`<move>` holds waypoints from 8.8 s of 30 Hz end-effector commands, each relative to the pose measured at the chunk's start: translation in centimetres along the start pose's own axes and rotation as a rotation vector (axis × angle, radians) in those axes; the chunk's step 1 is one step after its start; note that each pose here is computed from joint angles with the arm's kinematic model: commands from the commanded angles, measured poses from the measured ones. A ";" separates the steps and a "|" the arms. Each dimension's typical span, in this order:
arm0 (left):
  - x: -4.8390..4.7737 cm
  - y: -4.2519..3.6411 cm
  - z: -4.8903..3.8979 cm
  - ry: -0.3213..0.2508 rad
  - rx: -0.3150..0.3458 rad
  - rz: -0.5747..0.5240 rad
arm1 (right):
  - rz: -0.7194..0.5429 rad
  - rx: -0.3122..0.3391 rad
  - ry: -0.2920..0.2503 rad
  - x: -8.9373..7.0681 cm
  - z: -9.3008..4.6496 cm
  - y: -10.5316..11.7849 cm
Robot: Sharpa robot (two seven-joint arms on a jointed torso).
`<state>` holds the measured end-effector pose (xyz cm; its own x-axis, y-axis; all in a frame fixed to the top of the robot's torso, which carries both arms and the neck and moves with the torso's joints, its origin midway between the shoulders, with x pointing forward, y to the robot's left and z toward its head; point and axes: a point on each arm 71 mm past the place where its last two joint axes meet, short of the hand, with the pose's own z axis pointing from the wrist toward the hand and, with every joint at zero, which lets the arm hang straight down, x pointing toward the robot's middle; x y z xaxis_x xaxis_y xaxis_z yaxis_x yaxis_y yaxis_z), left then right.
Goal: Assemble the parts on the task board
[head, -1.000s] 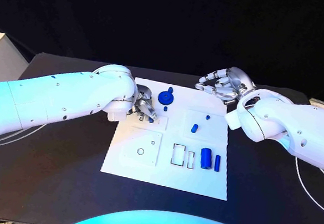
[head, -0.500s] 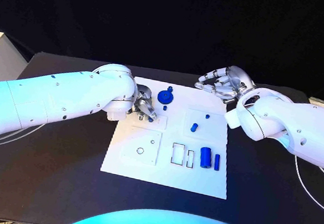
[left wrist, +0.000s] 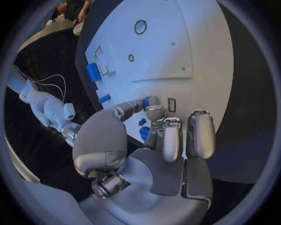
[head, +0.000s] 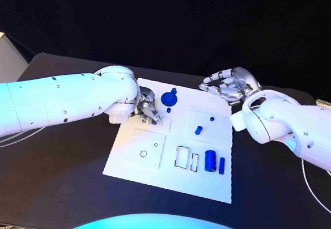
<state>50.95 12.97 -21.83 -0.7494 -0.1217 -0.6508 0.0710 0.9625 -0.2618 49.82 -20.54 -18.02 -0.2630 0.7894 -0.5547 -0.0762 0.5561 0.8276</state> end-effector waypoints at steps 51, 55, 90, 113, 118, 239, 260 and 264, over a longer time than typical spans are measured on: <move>-3.46 0.88 -3.90 -0.081 0.077 -0.119 | -0.002 -0.007 -0.005 -0.2 0.1 -0.4; -5.36 1.81 -4.04 -0.116 0.068 -0.157 | -0.003 -0.005 -0.007 -0.3 0.1 -0.4; -10.00 5.23 0.49 -0.125 -0.088 -0.201 | -0.002 -0.017 -0.021 -0.3 0.2 -0.3; -9.52 4.46 1.78 -0.102 -0.081 -0.193 | -0.001 -0.021 -0.016 -0.1 0.3 -0.1; -9.07 4.56 2.20 -0.085 -0.089 -0.190 | -0.001 -0.022 -0.015 -0.1 0.3 0.0; -1.62 2.58 -1.77 -0.071 0.011 -0.038 | 0.138 -0.146 -0.096 -1.6 1.2 -0.4; -1.11 2.54 -0.99 -0.098 0.017 0.037 | 0.151 -0.159 -0.110 -1.7 1.0 -0.2; -0.97 2.54 -0.88 -0.103 0.018 0.046 | 0.150 -0.159 -0.114 -1.8 1.0 -0.3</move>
<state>51.25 15.99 -21.31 -0.6880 -0.1235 -0.7151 0.0865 0.9644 -0.2498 51.34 -21.94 -17.48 -0.1682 0.8890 -0.4259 -0.1780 0.3976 0.9001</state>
